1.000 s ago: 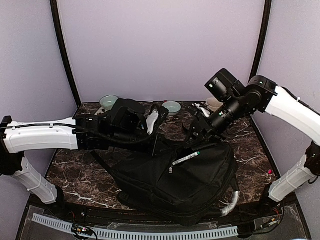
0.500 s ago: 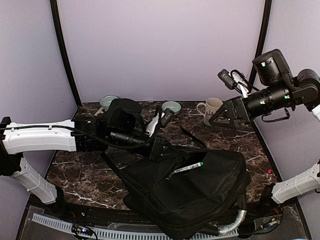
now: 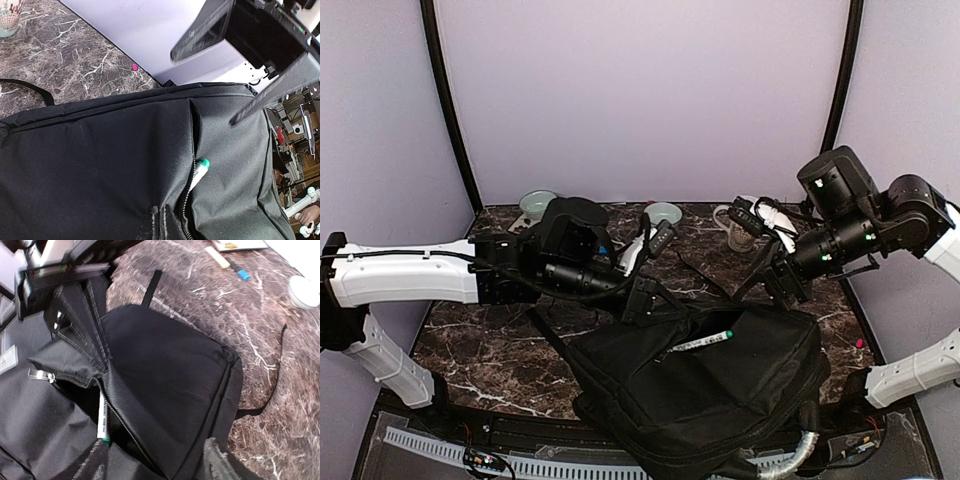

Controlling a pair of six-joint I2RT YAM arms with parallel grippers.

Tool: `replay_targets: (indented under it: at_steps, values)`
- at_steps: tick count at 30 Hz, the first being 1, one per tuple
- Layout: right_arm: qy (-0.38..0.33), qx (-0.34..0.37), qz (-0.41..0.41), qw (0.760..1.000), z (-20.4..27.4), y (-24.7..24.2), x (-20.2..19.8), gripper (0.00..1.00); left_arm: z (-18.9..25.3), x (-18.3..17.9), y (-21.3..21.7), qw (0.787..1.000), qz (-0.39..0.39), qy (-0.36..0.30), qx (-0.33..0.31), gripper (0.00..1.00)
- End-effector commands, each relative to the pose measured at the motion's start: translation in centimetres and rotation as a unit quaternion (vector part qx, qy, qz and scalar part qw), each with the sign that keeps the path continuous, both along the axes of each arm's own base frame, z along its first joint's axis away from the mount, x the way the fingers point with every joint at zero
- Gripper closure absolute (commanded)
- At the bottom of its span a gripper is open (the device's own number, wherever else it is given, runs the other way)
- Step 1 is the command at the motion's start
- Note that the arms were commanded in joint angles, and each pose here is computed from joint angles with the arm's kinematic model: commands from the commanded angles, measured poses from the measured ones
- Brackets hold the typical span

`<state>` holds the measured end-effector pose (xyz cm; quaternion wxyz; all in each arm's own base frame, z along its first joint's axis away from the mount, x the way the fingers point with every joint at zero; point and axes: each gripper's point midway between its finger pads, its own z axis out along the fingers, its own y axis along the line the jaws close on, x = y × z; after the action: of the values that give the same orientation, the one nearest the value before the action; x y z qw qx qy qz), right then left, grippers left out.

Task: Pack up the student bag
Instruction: Pass from the left arm to the right

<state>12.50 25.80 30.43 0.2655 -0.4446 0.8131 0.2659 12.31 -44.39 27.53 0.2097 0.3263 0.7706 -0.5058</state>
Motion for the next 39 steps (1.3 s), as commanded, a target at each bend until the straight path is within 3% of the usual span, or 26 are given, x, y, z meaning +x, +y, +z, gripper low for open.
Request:
replay_targets:
  at_steps: [1, 12, 19, 24, 27, 32, 34, 39]
  values:
    - [-0.009, 0.010, 0.043, 0.999, -0.8, 1.4, -0.7, 0.39, 10.4, -0.6, -1.3, 0.986, -0.029, -0.057, -0.151, 1.00]
    - [-0.012, -0.005, 0.046, 0.999, -4.5, 1.5, -0.5, 0.56, 10.1, -0.5, -2.0, 0.987, -0.032, -0.051, -0.150, 1.00]
    - [-0.028, -0.010, 0.028, 0.999, -6.6, 1.1, 0.2, 0.76, 10.1, -0.5, -2.2, 0.987, -0.036, -0.048, -0.152, 1.00]
    - [-0.034, 0.022, 0.026, 0.999, -6.5, 1.8, 0.3, 0.84, 10.3, -0.6, -2.1, 0.986, -0.036, -0.047, -0.156, 1.00]
    - [-0.034, 0.035, 0.022, 0.999, -6.1, 2.1, 0.4, 0.98, 10.1, -0.5, -2.2, 0.986, -0.034, -0.044, -0.155, 1.00]
    - [-0.035, 0.044, -0.030, 0.998, -3.5, 1.1, 1.3, 1.00, 10.6, 0.1, -2.0, 0.986, -0.017, -0.054, -0.155, 1.00]
    - [-0.042, 0.037, -0.070, 0.996, -1.6, 0.3, 2.1, 1.00, 10.7, 1.2, -1.8, 0.988, 0.017, -0.063, -0.142, 0.92]
    - [-0.030, 0.032, -0.147, 0.988, 1.1, -1.8, 2.9, 1.00, 10.8, 4.1, -0.1, 0.984, 0.106, -0.100, -0.104, 0.53]
